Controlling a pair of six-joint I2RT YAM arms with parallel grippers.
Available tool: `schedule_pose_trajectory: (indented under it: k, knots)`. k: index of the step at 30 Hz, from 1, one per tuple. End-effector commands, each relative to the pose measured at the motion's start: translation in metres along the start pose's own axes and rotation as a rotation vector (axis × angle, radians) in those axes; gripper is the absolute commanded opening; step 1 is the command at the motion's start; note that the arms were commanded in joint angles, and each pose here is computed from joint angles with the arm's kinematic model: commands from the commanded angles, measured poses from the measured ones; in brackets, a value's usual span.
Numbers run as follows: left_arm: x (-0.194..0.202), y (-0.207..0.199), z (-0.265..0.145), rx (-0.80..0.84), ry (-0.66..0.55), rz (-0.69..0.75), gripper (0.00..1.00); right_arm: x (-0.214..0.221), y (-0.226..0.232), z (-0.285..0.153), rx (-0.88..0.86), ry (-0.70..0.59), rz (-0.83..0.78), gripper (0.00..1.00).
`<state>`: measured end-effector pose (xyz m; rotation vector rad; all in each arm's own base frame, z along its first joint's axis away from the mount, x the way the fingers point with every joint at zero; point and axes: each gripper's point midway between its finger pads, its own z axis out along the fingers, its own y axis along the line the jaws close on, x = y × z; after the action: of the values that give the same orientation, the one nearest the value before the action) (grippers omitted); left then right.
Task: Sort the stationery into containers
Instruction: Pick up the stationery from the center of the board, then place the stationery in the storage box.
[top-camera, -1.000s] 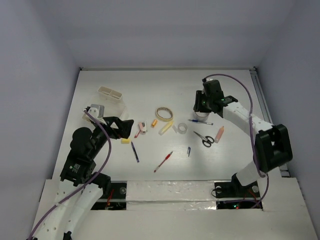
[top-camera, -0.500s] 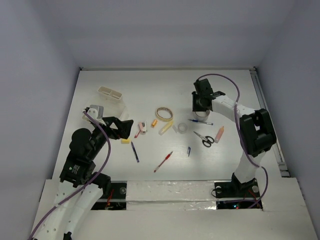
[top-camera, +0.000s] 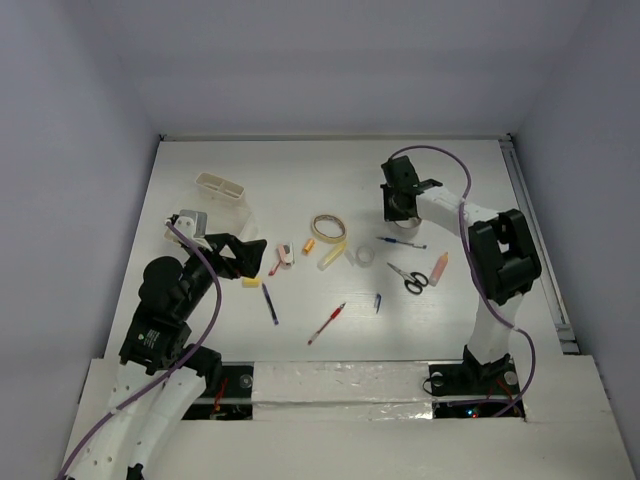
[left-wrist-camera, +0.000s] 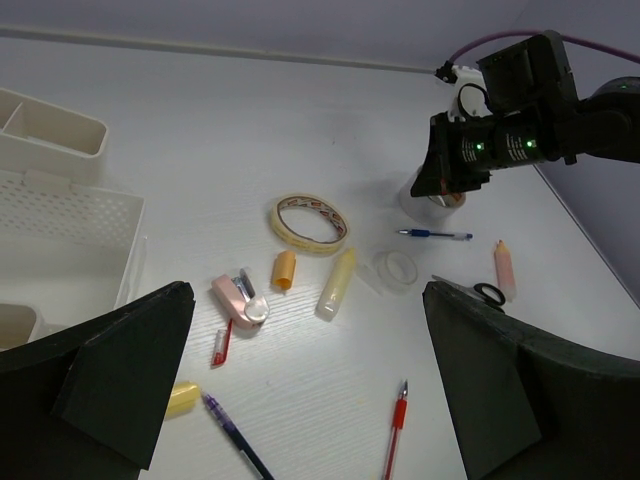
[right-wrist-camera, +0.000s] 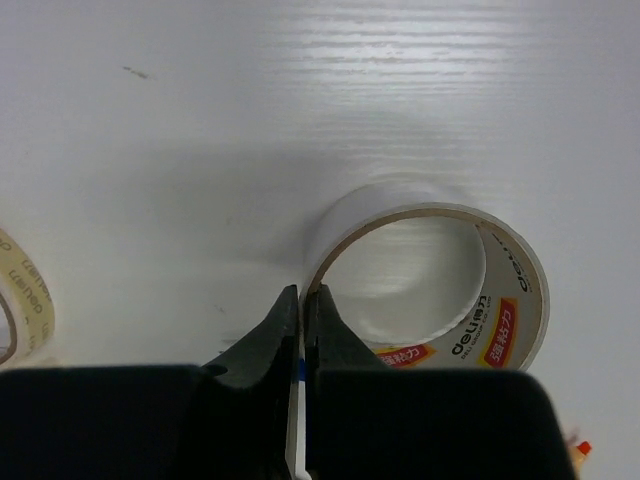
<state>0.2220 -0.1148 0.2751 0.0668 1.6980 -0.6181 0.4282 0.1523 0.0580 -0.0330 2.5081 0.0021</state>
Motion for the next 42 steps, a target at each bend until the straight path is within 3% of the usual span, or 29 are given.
schedule_pose_trajectory:
  k: [1, 6, 11, 17, 22, 29, 42]
  knots:
    - [-0.011, -0.003, 0.0, 0.012, -0.048, 0.011, 0.99, -0.05, -0.004, -0.028, 0.038, -0.147, -0.026, 0.0]
    - [-0.012, -0.003, 0.001, 0.012, -0.048, 0.019, 0.99, -0.105, 0.042, -0.093, -0.154, -0.344, -0.092, 0.0]
    - [-0.023, 0.01, -0.003, -0.057, -0.086, 0.021, 0.99, -0.11, 0.184, -0.173, -0.754, -0.427, -0.179, 0.0]
    - [-0.065, 0.041, -0.027, -0.27, -0.259, 0.005, 0.99, -0.104, 0.311, -0.257, -1.19, -0.541, -0.307, 0.0]
    - [-0.109, 0.03, -0.048, -0.284, -0.355, 0.003, 0.99, -0.084, 0.365, -0.293, -1.496, -0.474, -0.304, 0.0]
    - [-0.113, 0.02, -0.046, -0.247, -0.327, -0.009, 0.99, -0.067, 0.425, -0.286, -1.6, -0.386, -0.367, 0.0]
    - [-0.101, 0.021, -0.05, -0.245, -0.296, -0.015, 0.99, -0.042, 0.443, -0.203, -1.42, -0.253, -0.326, 0.01]
